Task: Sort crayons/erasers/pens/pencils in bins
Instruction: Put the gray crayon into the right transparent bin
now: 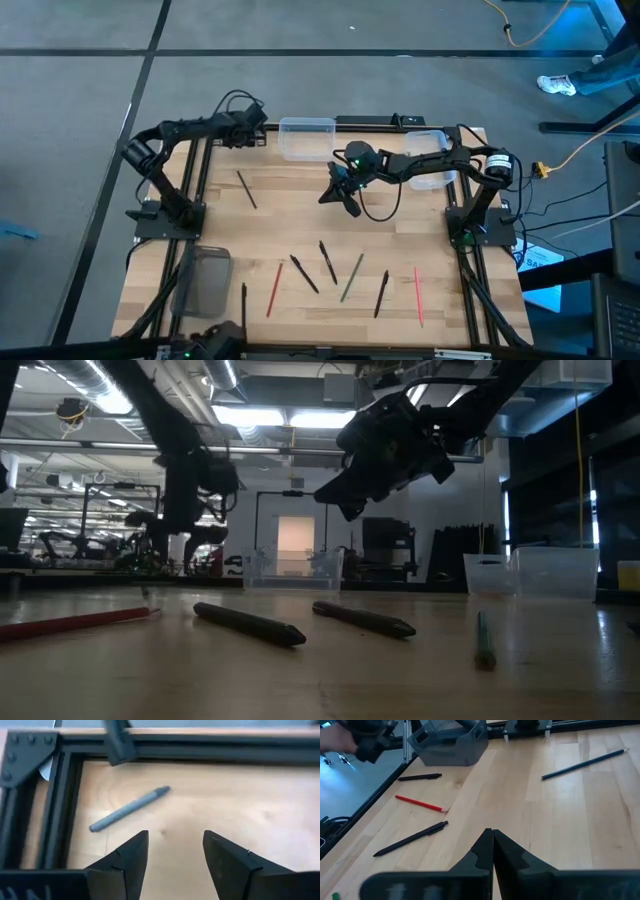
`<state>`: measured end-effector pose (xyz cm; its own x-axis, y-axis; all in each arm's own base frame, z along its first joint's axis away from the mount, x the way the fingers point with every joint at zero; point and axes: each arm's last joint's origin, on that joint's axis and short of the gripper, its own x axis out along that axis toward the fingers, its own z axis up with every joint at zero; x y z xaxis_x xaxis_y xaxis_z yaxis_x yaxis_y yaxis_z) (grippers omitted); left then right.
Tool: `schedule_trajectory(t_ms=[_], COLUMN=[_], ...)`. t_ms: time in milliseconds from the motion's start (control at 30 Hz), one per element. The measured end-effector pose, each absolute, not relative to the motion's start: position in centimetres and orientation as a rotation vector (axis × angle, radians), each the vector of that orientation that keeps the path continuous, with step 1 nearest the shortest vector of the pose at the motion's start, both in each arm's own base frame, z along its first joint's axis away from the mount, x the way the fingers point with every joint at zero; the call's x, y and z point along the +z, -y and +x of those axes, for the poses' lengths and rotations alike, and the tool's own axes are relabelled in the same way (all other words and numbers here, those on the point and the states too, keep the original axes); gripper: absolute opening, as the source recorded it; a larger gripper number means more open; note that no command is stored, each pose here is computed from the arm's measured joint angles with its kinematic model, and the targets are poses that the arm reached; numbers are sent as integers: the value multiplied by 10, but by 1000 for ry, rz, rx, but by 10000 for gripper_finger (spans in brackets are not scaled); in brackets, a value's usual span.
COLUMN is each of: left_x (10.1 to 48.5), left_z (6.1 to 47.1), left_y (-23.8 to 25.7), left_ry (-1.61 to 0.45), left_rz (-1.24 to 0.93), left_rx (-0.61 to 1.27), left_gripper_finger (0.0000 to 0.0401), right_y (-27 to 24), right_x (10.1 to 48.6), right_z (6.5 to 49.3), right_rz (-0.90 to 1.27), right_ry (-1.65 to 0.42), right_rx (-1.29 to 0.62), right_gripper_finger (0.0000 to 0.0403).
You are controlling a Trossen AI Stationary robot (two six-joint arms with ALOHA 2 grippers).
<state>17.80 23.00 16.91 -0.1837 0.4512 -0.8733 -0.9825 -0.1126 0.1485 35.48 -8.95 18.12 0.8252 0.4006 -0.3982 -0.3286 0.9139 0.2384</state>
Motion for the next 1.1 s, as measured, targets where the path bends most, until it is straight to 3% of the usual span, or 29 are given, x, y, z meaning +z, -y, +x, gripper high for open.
schedule_trajectory(t_ms=[167, 333, 767, 1100], left_x=[207, 226, 165, 149], left_z=[187, 170, 144, 139], left_y=[-236, -256, -289, -306], left_ry=[-1093, -1185, -1601, -1522], left_rz=[-710, -689, -723, -750], left_rx=[1467, 1392, 1177, 1233], left_gripper_finger=[183, 183, 183, 183], right_y=[90, 90, 90, 91], right_x=[183, 186, 187, 187], right_z=[356, 357, 358, 358], right_rz=[157, 174, 215, 210], right_ry=[-438, -413, -411, -406], right_rx=[387, 380, 371, 361], right_gripper_finger=[10, 10, 10, 10])
